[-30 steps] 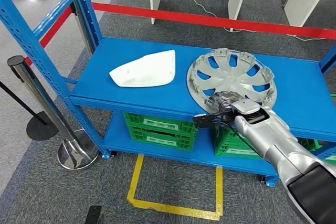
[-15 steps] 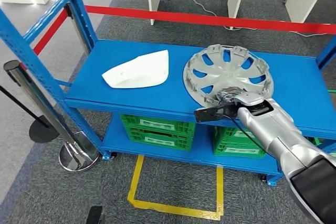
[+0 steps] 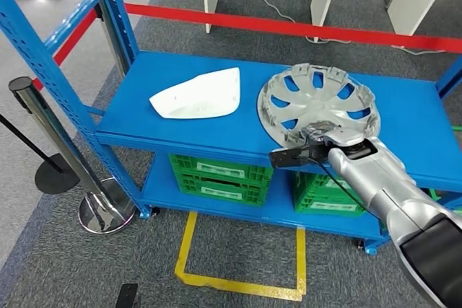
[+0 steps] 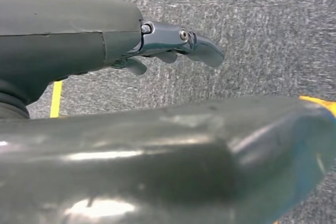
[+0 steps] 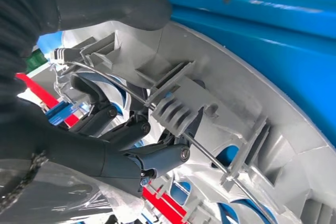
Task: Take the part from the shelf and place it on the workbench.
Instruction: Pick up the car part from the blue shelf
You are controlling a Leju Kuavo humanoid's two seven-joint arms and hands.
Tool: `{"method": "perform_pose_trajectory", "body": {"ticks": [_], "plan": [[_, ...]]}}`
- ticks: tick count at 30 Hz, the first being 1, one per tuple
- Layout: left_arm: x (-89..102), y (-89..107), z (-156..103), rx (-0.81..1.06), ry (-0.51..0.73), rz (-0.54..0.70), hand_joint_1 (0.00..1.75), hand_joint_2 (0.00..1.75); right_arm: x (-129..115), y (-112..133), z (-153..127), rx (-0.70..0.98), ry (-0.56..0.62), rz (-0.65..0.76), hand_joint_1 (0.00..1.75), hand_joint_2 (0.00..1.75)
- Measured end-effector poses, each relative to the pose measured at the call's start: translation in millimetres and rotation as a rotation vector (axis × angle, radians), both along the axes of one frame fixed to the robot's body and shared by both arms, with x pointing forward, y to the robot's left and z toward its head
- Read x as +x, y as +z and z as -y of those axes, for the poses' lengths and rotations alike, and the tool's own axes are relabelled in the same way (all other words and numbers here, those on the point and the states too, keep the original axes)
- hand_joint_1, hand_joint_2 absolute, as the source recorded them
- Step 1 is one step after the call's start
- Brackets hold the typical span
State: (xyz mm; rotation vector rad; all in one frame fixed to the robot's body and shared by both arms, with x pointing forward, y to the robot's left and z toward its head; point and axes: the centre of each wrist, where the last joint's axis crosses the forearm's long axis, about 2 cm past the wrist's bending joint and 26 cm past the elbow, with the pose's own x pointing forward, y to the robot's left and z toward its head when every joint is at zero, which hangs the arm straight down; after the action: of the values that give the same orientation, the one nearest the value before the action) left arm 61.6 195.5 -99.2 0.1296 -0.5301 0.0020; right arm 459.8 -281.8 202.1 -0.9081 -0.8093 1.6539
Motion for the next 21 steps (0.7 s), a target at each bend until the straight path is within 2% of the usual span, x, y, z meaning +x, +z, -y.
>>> {"method": "perform_pose_trajectory", "body": {"ticks": [5,18,21], "plan": [[-0.1,0.0,0,-0.001,0.001,0.0,0.0,0.0,-3,-6,2,-0.002,0.0,-0.013,1.75,1.75],[-0.5,-0.2,-1,-0.001,0.006,0.001,0.0,0.0,0,3,1,0.019,0.008,0.008,1.75,1.75],[-1.9,-0.5,-1,-0.012,0.01,0.01,0.0,1.31,0,4,-2,0.034,0.012,0.02,1.75,1.75]]}}
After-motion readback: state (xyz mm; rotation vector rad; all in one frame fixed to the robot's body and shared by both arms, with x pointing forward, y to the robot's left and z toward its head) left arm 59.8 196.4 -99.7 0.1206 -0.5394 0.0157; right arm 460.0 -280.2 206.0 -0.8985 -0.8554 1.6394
